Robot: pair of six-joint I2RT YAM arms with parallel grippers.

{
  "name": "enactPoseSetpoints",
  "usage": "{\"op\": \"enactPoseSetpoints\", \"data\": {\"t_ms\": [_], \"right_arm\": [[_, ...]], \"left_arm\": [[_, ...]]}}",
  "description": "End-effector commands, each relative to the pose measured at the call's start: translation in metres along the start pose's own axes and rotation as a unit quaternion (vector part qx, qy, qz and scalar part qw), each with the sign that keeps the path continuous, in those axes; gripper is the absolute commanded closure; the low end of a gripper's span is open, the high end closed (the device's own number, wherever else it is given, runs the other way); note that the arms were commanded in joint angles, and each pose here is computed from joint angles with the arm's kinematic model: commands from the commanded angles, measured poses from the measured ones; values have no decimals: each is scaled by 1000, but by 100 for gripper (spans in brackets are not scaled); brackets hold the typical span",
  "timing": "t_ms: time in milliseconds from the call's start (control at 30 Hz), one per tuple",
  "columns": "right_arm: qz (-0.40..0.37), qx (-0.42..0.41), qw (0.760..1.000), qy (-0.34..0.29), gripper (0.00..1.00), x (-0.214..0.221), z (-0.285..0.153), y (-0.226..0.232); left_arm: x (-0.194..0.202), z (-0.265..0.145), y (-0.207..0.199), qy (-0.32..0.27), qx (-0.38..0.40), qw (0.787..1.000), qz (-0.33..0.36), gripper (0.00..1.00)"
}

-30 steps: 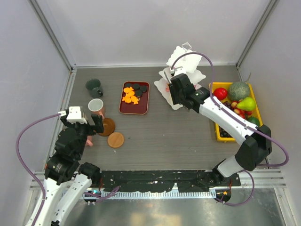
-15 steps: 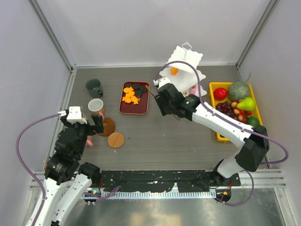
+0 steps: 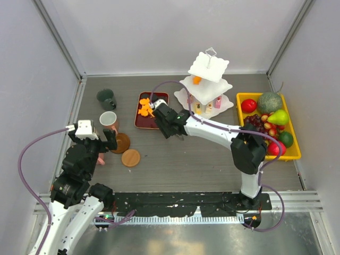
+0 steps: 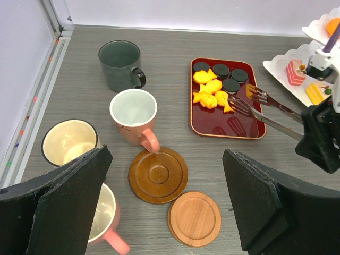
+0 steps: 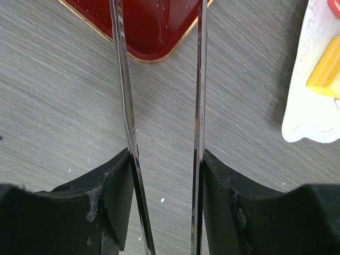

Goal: Serve the afternoon tea
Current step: Pick up the desert from the tray.

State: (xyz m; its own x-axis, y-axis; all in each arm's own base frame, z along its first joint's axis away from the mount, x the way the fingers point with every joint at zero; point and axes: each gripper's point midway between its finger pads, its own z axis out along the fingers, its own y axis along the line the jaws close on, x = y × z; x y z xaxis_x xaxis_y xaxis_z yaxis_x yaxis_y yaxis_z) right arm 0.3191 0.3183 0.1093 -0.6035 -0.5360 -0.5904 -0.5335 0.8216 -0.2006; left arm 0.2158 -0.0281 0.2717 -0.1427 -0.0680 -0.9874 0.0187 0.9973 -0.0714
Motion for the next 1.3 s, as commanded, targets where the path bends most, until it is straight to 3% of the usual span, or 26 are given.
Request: {"op": "enactPoseSetpoints", "data": {"t_ms": [0, 733, 967, 1267], "right_arm": [[22, 9, 998, -54, 46, -43, 1, 2], [14, 15, 1000, -6, 51, -25, 45, 18], [10, 13, 1000, 13, 60, -14, 31, 13], [0, 11, 1000, 28, 60, 3, 1, 0]], "left_arm": [[-10, 1, -2, -22, 4, 1000, -5, 1], [-11, 1, -3, -24, 6, 1000, -6, 1], [-11, 1, -3, -23, 7, 1000, -6, 1], [-10, 2, -4, -21, 8, 1000, -4, 1]]}}
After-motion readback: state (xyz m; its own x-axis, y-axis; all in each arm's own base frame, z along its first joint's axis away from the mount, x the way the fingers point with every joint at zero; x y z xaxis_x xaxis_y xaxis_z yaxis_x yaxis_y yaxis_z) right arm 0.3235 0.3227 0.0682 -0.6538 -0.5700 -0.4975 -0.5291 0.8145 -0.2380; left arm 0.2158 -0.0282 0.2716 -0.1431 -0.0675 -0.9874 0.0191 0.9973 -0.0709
